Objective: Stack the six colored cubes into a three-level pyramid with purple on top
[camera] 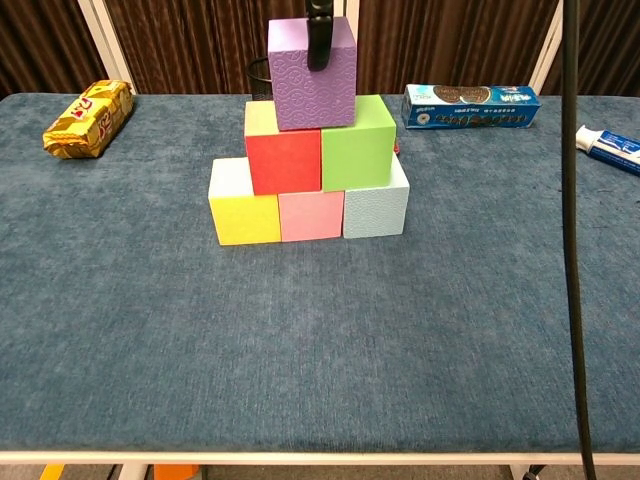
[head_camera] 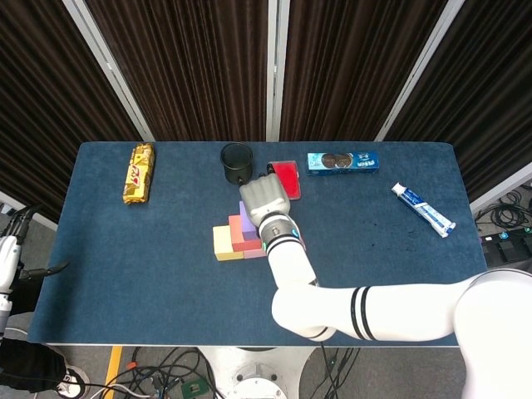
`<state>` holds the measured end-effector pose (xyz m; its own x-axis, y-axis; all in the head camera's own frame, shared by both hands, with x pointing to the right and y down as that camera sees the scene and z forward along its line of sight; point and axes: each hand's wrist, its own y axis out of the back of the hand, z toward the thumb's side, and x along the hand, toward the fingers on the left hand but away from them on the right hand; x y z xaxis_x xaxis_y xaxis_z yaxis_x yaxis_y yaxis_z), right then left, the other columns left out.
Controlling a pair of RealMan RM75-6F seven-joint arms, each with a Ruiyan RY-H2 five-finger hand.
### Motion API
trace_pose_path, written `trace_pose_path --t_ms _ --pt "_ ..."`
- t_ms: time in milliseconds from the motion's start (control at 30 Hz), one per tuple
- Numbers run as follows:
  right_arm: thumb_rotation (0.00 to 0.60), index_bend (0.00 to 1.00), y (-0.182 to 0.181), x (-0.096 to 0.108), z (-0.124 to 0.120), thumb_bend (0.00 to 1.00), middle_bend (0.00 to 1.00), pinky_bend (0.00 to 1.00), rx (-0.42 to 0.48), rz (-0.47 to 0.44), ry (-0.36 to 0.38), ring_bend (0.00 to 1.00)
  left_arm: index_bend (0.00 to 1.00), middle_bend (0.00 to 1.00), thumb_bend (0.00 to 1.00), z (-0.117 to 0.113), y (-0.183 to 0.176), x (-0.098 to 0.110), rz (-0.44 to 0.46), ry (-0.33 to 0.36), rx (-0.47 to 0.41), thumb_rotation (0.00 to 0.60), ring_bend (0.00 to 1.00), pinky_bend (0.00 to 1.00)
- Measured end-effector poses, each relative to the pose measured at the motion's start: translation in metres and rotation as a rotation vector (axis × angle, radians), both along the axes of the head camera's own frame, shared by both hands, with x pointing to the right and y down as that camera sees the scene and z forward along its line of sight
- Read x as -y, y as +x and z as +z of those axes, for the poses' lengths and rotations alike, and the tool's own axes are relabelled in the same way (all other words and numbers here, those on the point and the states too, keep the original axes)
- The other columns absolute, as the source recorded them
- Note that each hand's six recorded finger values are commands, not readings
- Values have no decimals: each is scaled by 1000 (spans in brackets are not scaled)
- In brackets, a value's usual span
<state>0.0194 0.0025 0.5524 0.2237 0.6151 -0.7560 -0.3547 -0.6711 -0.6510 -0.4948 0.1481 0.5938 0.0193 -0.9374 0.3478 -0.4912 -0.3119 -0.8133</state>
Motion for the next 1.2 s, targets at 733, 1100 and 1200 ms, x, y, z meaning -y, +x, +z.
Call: trace_pose_path --t_ms 733,1100,1200 --pt "600 0 -2 -3 5 151 659 0 -2 -12 -14 171 65 79 62 1 0 -2 2 -7 5 600 0 151" --pt "600 0 -1 -2 6 152 652 0 -3 -12 -16 171 64 79 62 1 1 0 4 -7 6 600 0 151" --pt "600 0 1 -3 7 152 639 0 -6 -11 -19 169 64 79 62 1 1 0 4 -8 7 600 0 151"
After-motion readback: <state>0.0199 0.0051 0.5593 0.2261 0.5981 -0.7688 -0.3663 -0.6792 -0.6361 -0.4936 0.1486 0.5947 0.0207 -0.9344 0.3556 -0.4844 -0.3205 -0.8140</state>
